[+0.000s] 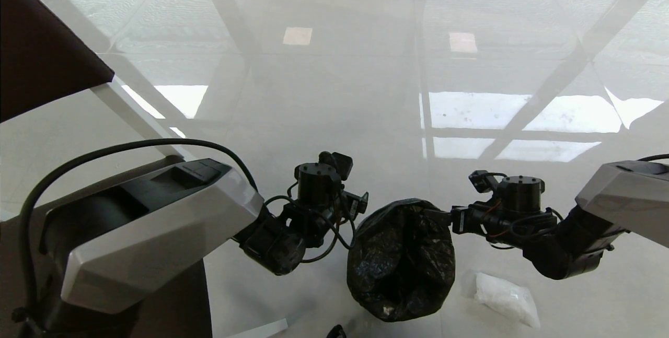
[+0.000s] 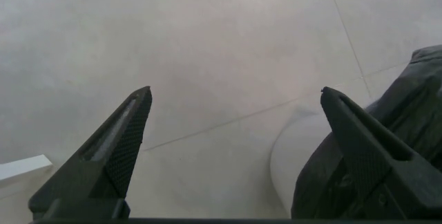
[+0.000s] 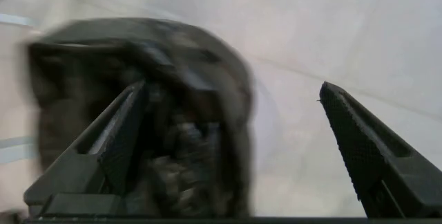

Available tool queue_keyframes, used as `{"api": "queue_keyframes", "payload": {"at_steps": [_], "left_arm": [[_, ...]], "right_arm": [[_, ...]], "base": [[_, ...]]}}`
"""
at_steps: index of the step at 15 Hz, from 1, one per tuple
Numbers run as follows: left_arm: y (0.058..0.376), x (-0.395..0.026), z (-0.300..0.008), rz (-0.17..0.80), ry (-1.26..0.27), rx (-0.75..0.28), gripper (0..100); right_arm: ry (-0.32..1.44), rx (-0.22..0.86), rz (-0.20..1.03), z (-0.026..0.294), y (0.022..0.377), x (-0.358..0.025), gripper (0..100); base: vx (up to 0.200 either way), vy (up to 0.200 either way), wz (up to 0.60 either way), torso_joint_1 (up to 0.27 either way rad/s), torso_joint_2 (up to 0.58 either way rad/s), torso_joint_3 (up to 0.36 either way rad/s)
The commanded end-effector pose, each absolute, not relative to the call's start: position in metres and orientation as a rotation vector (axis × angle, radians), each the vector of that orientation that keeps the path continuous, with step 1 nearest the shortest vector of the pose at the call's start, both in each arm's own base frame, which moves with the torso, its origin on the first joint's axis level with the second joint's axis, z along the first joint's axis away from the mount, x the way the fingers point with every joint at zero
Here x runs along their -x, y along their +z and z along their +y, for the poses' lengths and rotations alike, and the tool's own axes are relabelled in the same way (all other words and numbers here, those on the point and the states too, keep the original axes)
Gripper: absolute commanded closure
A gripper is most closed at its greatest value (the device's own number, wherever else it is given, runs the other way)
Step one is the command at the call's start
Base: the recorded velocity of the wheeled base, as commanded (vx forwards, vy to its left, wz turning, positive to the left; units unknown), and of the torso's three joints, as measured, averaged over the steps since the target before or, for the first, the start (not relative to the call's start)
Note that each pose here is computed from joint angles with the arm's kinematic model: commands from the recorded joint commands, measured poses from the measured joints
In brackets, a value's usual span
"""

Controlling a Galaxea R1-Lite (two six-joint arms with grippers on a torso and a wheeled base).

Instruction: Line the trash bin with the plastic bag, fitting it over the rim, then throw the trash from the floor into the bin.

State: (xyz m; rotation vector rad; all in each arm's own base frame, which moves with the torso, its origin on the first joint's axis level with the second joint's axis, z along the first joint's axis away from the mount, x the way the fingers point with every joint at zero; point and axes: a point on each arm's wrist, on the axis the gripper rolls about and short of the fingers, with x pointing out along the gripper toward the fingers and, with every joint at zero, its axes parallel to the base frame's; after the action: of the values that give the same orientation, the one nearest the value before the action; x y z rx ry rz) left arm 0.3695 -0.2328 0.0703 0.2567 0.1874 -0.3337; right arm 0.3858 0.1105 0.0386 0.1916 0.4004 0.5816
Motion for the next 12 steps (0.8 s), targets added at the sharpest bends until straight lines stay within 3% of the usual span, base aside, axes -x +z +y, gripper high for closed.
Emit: {"api": "queue_keyframes", "payload": {"at_steps": [1,3,4,9,10,12], "left_arm": [[0.064,-0.371,-0.234,0.198,-0.336,-0.261,0],[0.063,-0.373,-0.236,0.195,-0.340,-0.260,0],[0.065,-0.373,-0.236,0.191,-0.343,-0.256,100],[0.074,-0.358,-0.249,0.181,-0.384,-0.252,100],[0.071,-0.352,-0.254,0.189,-0.403,-0.256,0],[0.069,-0.345,-0.260,0.196,-0.425,-0.262,0]], "right_arm": [[0.579,-0.204,0.364,0.103,0.055,-0.384,0],[0.578,-0.205,0.361,0.102,0.057,-0.384,0],[0.577,-0.203,0.360,0.102,0.056,-0.384,0],[0.576,-0.199,0.363,0.102,0.055,-0.384,0],[0.575,-0.197,0.361,0.102,0.055,-0.384,0],[0.573,-0.195,0.362,0.102,0.055,-0.384,0]], "base": [[0.000,0.000,0.00,0.000,0.00,0.000],[0.000,0.000,0.00,0.000,0.00,0.000],[0.000,0.000,0.00,0.000,0.00,0.000],[0.000,0.000,0.00,0.000,0.00,0.000],[0.000,0.000,0.00,0.000,0.00,0.000],[0.000,0.000,0.00,0.000,0.00,0.000]]}}
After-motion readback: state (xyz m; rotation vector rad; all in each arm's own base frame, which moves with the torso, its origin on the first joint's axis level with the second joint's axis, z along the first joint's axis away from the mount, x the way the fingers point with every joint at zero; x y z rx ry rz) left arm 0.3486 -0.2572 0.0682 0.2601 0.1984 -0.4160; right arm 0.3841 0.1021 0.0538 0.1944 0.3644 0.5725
